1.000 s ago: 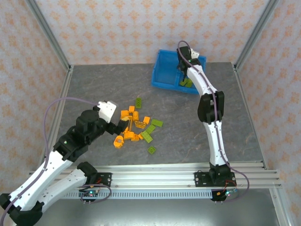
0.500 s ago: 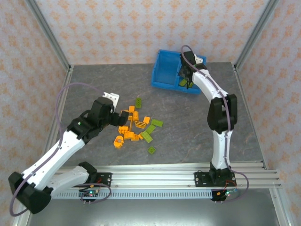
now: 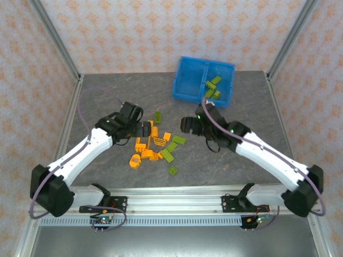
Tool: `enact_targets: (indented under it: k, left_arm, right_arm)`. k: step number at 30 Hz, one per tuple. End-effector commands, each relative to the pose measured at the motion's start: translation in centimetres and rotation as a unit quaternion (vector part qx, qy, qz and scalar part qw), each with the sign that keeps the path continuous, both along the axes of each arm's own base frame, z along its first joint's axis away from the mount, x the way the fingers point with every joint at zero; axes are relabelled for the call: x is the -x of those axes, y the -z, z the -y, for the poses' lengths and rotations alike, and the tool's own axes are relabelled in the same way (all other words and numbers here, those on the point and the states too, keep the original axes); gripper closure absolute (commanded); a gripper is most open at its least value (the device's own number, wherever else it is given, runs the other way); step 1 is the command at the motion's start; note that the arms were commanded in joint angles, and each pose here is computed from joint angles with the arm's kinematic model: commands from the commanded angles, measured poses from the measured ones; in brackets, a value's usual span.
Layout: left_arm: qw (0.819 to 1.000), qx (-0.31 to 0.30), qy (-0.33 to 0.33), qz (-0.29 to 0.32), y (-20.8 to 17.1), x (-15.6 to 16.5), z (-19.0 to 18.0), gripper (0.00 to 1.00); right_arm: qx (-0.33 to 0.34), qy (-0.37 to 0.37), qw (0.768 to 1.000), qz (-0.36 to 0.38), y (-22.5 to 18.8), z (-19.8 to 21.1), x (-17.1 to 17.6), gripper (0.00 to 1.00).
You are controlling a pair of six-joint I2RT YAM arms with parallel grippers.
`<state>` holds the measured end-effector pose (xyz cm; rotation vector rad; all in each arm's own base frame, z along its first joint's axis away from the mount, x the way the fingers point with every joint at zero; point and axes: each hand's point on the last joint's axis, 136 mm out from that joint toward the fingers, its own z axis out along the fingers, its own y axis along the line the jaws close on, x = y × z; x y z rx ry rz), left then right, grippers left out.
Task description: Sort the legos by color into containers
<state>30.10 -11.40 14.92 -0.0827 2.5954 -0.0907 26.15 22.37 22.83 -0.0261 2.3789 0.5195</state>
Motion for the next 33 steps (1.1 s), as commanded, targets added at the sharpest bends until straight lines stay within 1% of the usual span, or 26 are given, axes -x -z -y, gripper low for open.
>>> enact_targets:
  k: [1, 5, 7, 11, 16, 19, 22, 25, 26, 29, 33]
  left_arm:
    - [1.0, 0.0, -0.013, -0.022, 3.1, -0.3, 0.1, 0.06]
    - [0.999, -0.021, -0.007, -0.049, 6.2, -0.5, 0.1, 0.08]
    - [0.998, -0.017, 0.005, -0.055, 7.2, -0.5, 0.5, 0.09]
    - [0.997, -0.007, 0.019, -0.072, 8.8, -0.7, 1.4, 0.1]
    - [0.995, -0.009, 0.011, -0.096, 11.0, -0.7, 1.6, 0.13]
    - [0.995, -0.009, 0.005, -0.102, 12.1, -0.7, 1.6, 0.21]
    - [0.994, -0.003, 0.002, -0.109, 12.8, -0.6, 1.8, 0.35]
    - [0.994, 0.003, 0.001, -0.11, 12.3, -0.4, 1.9, 0.46]
    - [0.994, 0.002, 0.0, -0.109, 11.9, -0.4, 1.8, 0.47]
    - [0.996, -0.019, -0.008, -0.091, 9.0, -0.6, 0.9, 0.48]
    - [0.998, -0.04, -0.011, -0.055, 3.7, -1.3, 0.0, 0.48]
  right_arm:
    - [-0.011, 0.006, 1.0, -0.027, 1.2, 0.9, 3.4, 0.06]
    - [-0.01, 0.017, 0.999, -0.043, 2.4, 2.1, 5.2, 0.06]
    - [-0.004, 0.02, 0.999, -0.045, 3.0, 2.6, 5.5, 0.06]
    - [0.018, 0.035, 0.999, -0.037, 3.7, 3.4, 5.0, 0.05]
    - [0.032, 0.019, 0.999, -0.024, 3.1, 2.5, 4.2, 0.03]
    - [0.049, 0.003, 0.999, -0.02, 2.3, 2.0, 3.9, 0.02]
    - [0.056, -0.003, 0.998, -0.012, 1.3, 1.7, 3.5, 0.02]
    - [0.055, 0.001, 0.998, 0.005, 0.1, 1.7, 3.0, 0.01]
    - [0.056, 0.005, 0.998, 0.01, -0.2, 1.8, 2.9, 0.01]
    - [0.061, 0.015, 0.998, 0.023, -0.8, 2.2, 2.5, 0.0]
    - [0.063, 0.02, 0.997, 0.036, -1.1, 2.3, 2.0, 0.01]
